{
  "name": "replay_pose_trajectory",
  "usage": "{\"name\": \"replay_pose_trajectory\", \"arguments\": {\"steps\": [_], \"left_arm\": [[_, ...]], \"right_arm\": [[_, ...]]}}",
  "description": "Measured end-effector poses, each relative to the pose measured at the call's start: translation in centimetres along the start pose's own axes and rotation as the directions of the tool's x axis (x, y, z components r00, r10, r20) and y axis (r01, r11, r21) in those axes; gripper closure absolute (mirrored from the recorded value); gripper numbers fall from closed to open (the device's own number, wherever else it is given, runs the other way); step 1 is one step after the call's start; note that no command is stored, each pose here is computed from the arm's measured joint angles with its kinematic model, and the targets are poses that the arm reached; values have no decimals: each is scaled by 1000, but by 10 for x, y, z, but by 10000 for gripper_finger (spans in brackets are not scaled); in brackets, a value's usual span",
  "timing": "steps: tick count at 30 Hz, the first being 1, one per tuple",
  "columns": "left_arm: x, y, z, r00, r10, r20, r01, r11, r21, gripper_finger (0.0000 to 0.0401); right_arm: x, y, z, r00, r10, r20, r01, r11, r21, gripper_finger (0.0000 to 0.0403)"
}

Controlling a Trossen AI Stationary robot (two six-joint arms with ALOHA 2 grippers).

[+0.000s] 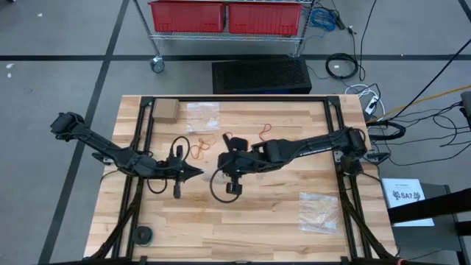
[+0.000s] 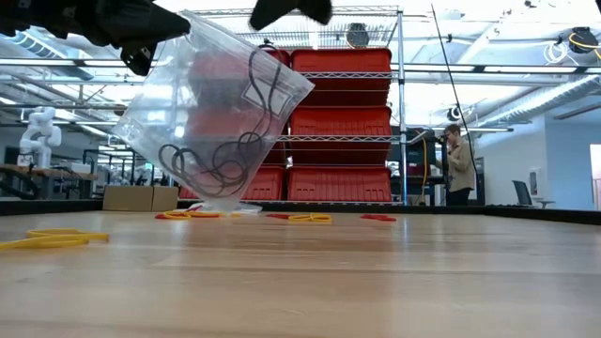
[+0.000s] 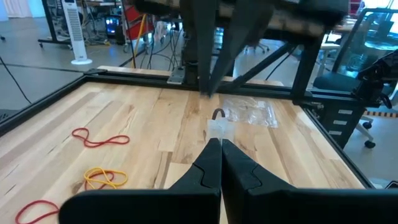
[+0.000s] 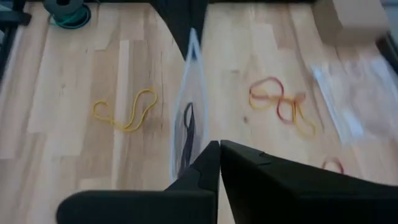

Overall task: Sort rubber bands
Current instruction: Put the purple rubber band into the top right transparent zip lock bag

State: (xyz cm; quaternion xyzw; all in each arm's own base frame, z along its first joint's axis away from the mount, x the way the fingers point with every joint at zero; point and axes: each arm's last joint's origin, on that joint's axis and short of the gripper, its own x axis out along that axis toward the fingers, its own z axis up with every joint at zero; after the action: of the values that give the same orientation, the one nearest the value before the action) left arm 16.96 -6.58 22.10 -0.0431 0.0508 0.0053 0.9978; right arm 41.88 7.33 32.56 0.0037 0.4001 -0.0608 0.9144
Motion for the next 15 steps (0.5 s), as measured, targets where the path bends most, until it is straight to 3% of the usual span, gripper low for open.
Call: {"name": "replay_pose_trajectory", "arguments": {"steps": [4,11,15], "left_arm": [[0,0,0,1000,0,0,0,1000,0,401],[0,0,0,1000,1,0,-1,1000,0,401],[0,0,0,1000,0,0,0,1000,0,401]], "right_arm": [[-10,1,-4,999,-4,-38,6,999,52,378],[2,2,-16,990,3,-142,13,994,109,337],[9,4,-18,988,8,-151,10,993,116,333]]}}
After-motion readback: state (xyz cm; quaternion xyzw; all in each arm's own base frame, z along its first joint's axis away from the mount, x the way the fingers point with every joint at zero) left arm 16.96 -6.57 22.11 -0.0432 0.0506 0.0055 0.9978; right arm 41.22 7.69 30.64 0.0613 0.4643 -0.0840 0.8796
